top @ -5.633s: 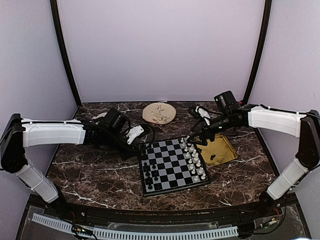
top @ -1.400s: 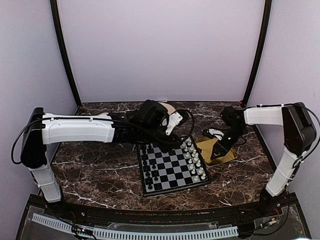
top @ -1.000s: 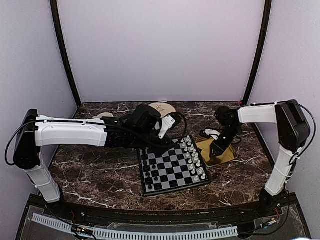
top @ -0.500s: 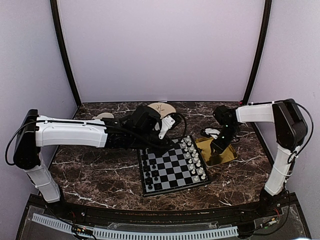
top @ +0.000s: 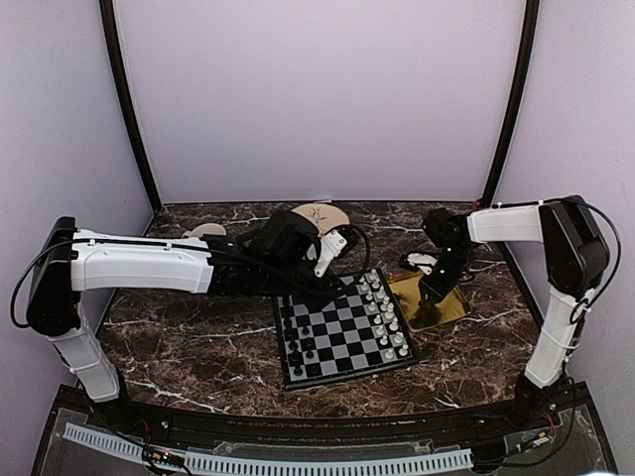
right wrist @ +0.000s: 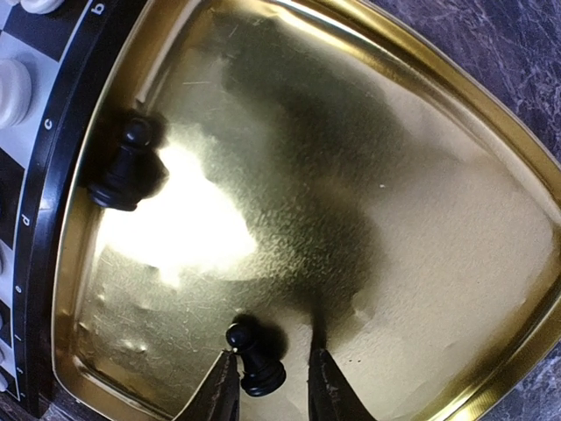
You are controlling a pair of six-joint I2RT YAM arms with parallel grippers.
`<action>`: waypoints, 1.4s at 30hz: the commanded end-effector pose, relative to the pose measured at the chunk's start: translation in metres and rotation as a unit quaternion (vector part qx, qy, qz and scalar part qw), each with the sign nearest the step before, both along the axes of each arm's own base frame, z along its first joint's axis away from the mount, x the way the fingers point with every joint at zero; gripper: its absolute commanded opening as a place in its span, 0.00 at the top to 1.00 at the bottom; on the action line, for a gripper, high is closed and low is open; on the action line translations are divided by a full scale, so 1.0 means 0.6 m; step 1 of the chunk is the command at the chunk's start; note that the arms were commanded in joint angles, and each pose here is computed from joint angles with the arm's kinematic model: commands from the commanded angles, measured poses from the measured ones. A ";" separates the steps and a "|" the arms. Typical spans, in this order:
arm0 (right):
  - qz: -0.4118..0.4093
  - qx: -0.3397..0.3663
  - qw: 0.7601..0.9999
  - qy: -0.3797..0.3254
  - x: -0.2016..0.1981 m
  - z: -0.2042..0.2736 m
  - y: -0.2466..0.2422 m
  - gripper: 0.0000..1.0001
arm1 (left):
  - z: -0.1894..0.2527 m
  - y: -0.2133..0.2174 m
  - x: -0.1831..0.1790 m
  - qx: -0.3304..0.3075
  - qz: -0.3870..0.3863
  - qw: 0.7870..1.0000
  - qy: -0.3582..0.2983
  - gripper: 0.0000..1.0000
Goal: Set up the chess pieces on the board
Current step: Pick up the pawn from the storage box, then pass from the right arm to the left
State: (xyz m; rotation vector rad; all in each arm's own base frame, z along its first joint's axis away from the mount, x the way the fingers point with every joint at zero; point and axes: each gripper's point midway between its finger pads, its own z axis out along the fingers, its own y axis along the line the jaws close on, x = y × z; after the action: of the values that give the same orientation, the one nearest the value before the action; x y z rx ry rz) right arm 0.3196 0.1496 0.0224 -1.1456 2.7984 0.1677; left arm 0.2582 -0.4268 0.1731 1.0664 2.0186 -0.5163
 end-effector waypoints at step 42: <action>0.162 0.306 0.938 0.029 -0.057 0.229 0.230 0.89 | 0.041 -0.069 0.043 -0.321 0.010 0.921 0.219 0.66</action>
State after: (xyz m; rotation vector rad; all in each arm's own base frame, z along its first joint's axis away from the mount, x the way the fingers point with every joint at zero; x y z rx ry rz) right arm 0.2955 0.2726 0.1479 -1.3560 2.3358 0.9420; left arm 0.2915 -0.4523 0.1758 0.5813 2.0522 -1.2117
